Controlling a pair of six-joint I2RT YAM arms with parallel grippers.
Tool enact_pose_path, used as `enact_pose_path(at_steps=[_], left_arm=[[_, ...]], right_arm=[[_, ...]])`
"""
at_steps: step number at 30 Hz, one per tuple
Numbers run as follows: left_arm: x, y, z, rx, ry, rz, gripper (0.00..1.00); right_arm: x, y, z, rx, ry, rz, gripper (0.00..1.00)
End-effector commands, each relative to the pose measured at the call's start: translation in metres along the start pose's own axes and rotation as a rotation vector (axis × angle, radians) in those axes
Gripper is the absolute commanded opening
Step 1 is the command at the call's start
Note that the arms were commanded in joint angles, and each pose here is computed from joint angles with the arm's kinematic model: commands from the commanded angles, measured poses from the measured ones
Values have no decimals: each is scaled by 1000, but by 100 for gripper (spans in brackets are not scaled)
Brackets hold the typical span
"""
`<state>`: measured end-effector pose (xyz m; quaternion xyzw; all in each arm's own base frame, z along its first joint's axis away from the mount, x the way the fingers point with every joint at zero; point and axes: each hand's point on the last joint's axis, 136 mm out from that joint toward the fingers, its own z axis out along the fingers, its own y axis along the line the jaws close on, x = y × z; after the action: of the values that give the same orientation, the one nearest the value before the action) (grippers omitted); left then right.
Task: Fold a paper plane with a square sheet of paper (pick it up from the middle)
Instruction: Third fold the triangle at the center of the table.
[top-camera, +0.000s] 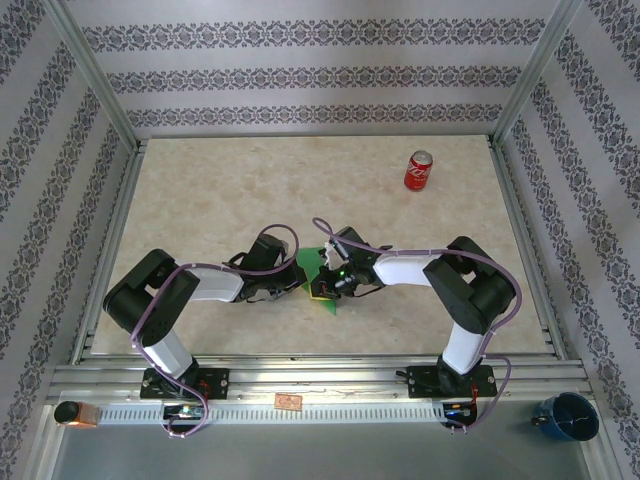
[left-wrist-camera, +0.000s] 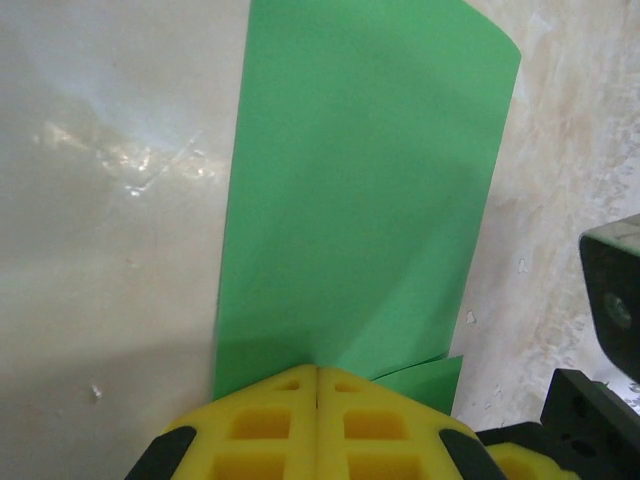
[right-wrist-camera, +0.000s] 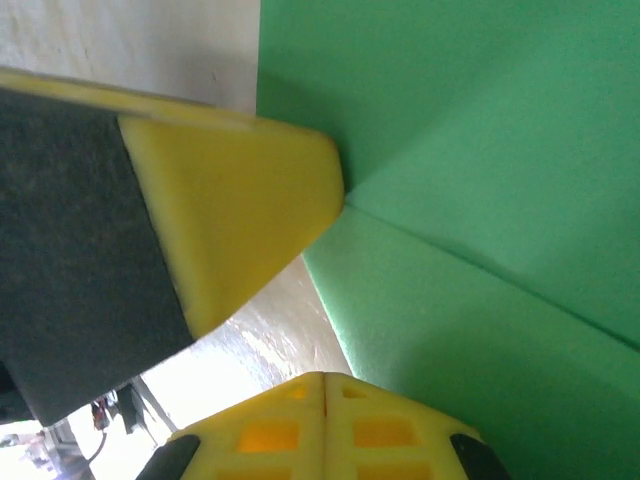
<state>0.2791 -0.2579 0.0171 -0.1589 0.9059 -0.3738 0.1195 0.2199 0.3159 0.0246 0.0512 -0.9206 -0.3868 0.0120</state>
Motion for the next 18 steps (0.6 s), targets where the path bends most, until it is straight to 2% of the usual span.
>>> enact_pose_path(at_steps=[1, 10, 14, 18], left_arm=[[12, 29, -1, -91, 9, -46, 0], [14, 30, 0, -95, 14, -42, 0], [13, 31, -1, -100, 6, -42, 0], [12, 35, -2, -119, -4, -48, 0]], right_arm=[[-10, 10, 1, -4, -38, 11, 3], [-14, 2, 13, 48, -44, 38, 4], [2, -27, 13, 147, 0, 37, 5], [17, -35, 6, 92, 27, 60, 5]])
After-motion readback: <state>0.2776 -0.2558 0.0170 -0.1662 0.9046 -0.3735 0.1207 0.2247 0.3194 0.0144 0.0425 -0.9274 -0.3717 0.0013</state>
